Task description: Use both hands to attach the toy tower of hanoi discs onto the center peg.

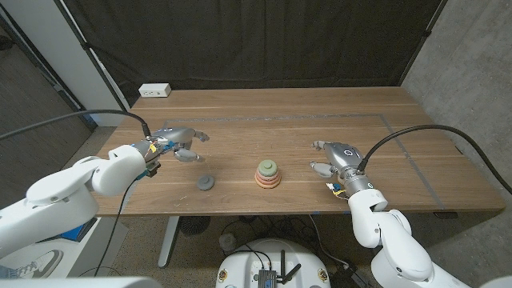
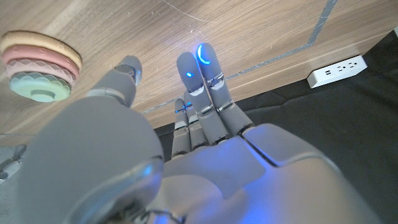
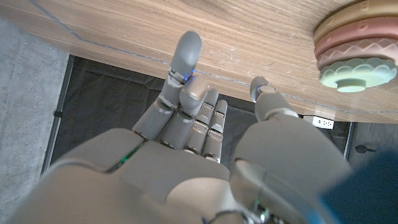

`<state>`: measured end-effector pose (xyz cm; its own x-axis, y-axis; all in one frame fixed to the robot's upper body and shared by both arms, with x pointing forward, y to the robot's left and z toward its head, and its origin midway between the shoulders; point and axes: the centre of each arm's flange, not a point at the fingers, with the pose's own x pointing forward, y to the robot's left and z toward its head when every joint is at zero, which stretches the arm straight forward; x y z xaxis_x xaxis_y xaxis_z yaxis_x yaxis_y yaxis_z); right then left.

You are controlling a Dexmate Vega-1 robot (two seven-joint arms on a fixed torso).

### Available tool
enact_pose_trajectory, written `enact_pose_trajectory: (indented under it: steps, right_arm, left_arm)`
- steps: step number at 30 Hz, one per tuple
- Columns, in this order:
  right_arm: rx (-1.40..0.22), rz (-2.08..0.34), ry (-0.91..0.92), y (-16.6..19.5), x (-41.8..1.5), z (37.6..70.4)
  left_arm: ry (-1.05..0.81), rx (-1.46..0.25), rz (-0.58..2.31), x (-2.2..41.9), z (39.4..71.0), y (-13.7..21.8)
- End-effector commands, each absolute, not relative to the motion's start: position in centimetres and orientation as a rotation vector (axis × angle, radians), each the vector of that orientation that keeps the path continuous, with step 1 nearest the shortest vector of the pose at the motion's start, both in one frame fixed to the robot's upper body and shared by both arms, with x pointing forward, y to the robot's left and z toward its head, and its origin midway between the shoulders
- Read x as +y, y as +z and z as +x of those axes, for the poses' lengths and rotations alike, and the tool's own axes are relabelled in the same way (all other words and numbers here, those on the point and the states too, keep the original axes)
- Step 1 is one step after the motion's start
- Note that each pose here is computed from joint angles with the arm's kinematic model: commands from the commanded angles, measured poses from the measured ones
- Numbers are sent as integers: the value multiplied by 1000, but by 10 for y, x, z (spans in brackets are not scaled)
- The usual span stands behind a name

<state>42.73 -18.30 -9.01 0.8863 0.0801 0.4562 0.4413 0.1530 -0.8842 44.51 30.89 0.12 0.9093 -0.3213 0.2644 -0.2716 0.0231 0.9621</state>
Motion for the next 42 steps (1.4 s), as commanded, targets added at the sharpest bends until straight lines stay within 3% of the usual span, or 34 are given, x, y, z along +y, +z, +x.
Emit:
enact_pose_trajectory:
  steps: [1,16,31,42]
  right_arm:
    - [-439,-1415,-267,-89,-178,427]
    - [-420,-1429,-268,-86,-176,432]
    - [-422,-1448,-248,-82,-171,438]
    - [-412,-1452,-244,-82,-170,438]
  left_arm:
    - [-129,-506,1609,315,446,1]
    - [-218,-501,1701,327,442,-12]
    - [-219,-413,1770,334,446,-27]
    - [-210,-443,1790,332,451,-38]
